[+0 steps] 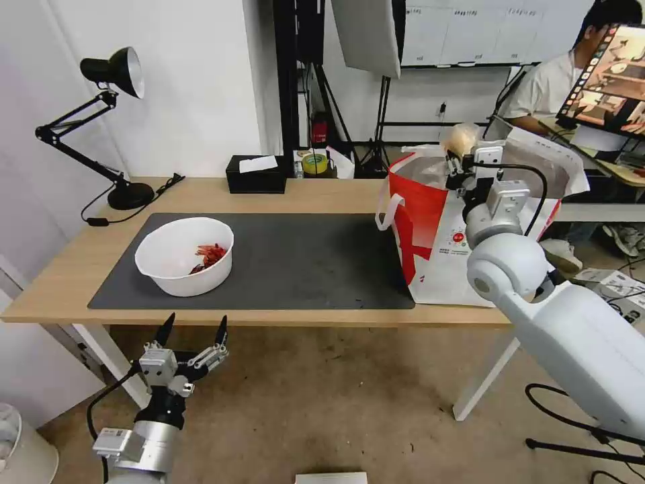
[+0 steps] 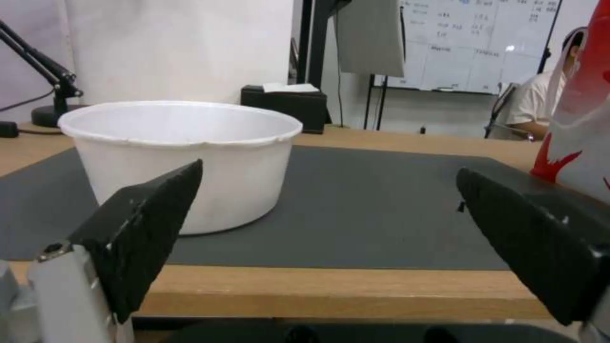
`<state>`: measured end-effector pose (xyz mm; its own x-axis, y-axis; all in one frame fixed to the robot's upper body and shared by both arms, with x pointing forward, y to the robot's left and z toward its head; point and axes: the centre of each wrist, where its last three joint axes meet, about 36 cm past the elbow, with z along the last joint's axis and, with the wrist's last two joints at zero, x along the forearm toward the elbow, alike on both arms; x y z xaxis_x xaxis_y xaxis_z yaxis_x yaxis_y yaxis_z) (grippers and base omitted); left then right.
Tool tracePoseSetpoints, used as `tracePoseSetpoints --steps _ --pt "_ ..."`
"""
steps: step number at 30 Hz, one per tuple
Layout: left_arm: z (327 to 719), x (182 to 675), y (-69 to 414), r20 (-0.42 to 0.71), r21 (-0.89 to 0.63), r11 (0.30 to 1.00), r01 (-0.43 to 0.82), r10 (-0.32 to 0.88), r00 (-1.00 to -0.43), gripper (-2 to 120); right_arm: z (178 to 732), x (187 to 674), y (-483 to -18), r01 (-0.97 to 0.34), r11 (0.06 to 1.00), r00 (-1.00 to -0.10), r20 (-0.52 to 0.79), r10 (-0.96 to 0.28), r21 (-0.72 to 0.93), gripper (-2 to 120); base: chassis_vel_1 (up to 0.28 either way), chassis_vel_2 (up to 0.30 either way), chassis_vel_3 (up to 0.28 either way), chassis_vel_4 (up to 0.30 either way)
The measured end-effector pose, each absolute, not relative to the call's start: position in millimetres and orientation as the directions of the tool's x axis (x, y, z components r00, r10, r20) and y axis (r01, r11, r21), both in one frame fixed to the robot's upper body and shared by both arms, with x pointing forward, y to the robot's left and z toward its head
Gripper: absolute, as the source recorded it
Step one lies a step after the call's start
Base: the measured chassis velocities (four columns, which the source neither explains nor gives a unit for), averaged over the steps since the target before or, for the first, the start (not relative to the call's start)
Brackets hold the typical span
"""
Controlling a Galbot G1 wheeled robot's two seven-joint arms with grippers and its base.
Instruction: Pick up the trash from the table and place it into the takeout bag.
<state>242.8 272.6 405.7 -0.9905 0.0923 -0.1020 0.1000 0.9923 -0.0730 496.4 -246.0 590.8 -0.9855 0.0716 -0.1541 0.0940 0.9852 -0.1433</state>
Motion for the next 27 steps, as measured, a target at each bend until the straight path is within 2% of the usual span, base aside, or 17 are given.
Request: tracePoseSetpoints --steps 1,3,4,6,8,10,13,27 --pt "405.7 242.8 272.6 -0.102 -0.073 0.992 0.100 0.092 -0.990 100 590.8 496.4 -246.0 0.094 0.985 -0.985 -0.154 0.072 -0.143 55 0.000 0.000 0.000 0.000" --pt "407.2 243.3 272.6 -0.105 -0.073 0.992 0.103 0.095 -0.990 100 591.7 495.2 -248.3 0.098 0.985 -0.985 -0.152 0.075 -0.144 65 0.000 0.000 0.000 0.000" --pt "407.2 243.3 272.6 -0.105 -0.073 0.992 0.103 0.095 -0.990 100 591.7 495.2 -248.3 0.098 0.985 -0.985 -0.152 0.075 -0.144 65 0.000 0.000 0.000 0.000" --pt "408.9 243.3 272.2 -0.108 -0.074 0.992 0.104 0.095 -0.990 100 592.8 494.9 -251.2 0.102 0.983 -0.985 -0.154 0.079 -0.149 78 0.000 0.000 0.000 0.000" --pt "409.2 243.0 271.9 -0.108 -0.075 0.992 0.104 0.095 -0.990 100 593.1 494.8 -251.7 0.102 0.983 -0.985 -0.154 0.079 -0.150 80 0.000 0.000 0.000 0.000" --pt "409.8 241.5 270.7 -0.108 -0.077 0.992 0.101 0.093 -0.990 100 594.2 494.1 -252.4 0.100 0.984 -0.985 -0.154 0.076 -0.150 92 0.000 0.000 0.000 0.000" --pt "410.3 239.7 269.4 -0.107 -0.077 0.992 0.100 0.091 -0.990 100 595.4 493.0 -252.7 0.097 0.984 -0.985 -0.154 0.074 -0.151 99 0.000 0.000 0.000 0.000" --pt "414.8 236.5 268.9 -0.114 -0.072 0.993 0.095 0.086 -0.990 100 598.6 482.6 -258.5 0.078 0.988 -0.987 -0.151 0.058 -0.131 100 0.000 0.000 0.000 0.000"
